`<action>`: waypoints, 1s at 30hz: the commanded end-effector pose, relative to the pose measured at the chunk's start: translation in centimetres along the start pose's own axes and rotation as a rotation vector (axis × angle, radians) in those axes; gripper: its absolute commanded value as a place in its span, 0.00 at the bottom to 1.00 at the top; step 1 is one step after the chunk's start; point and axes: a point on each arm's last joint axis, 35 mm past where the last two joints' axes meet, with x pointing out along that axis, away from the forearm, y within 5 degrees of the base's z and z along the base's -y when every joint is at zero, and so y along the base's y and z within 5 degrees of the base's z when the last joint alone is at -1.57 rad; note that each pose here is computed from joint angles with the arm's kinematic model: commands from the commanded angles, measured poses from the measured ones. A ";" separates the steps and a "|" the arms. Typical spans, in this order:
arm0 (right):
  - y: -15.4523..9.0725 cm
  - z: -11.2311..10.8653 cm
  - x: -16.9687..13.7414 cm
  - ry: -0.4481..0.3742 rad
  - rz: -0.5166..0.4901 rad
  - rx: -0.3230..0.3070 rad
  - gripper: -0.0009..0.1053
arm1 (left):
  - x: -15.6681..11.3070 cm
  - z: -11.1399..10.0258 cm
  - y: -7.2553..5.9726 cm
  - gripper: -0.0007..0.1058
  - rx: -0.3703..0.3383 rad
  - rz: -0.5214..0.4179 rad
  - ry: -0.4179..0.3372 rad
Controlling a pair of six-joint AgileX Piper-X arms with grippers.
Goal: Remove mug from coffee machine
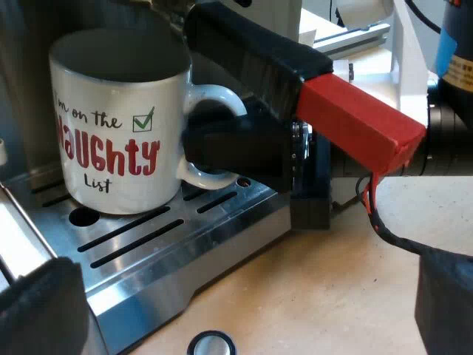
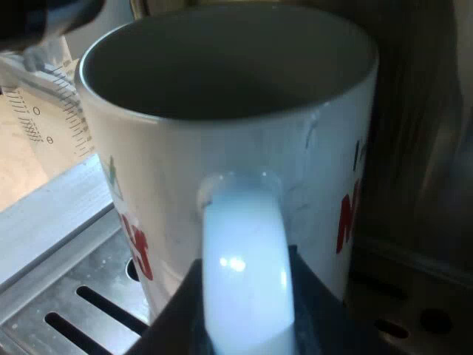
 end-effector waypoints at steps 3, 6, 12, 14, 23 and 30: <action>0.3 1.0 -0.1 -0.039 0.014 -0.003 0.01 | 0.0 0.2 -0.1 0.86 0.007 -0.016 -0.011; 0.3 1.4 -0.3 -0.050 0.015 -0.002 0.01 | 0.0 0.2 -0.1 0.86 0.007 -0.016 -0.011; 0.1 1.5 -1.8 -0.049 0.010 -0.002 0.01 | 0.0 0.2 -0.1 0.86 0.007 -0.016 -0.011; 0.0 1.5 -2.2 -0.047 0.011 -0.002 0.01 | 0.0 0.2 -0.1 0.86 0.007 -0.016 -0.011; -0.7 0.7 -6.7 -0.030 0.015 -0.005 0.01 | 0.0 0.2 -0.1 0.86 0.005 -0.028 -0.015; -1.1 0.8 -8.6 -0.040 0.002 -0.003 0.01 | 0.0 0.5 -0.5 0.86 -0.027 -0.112 -0.027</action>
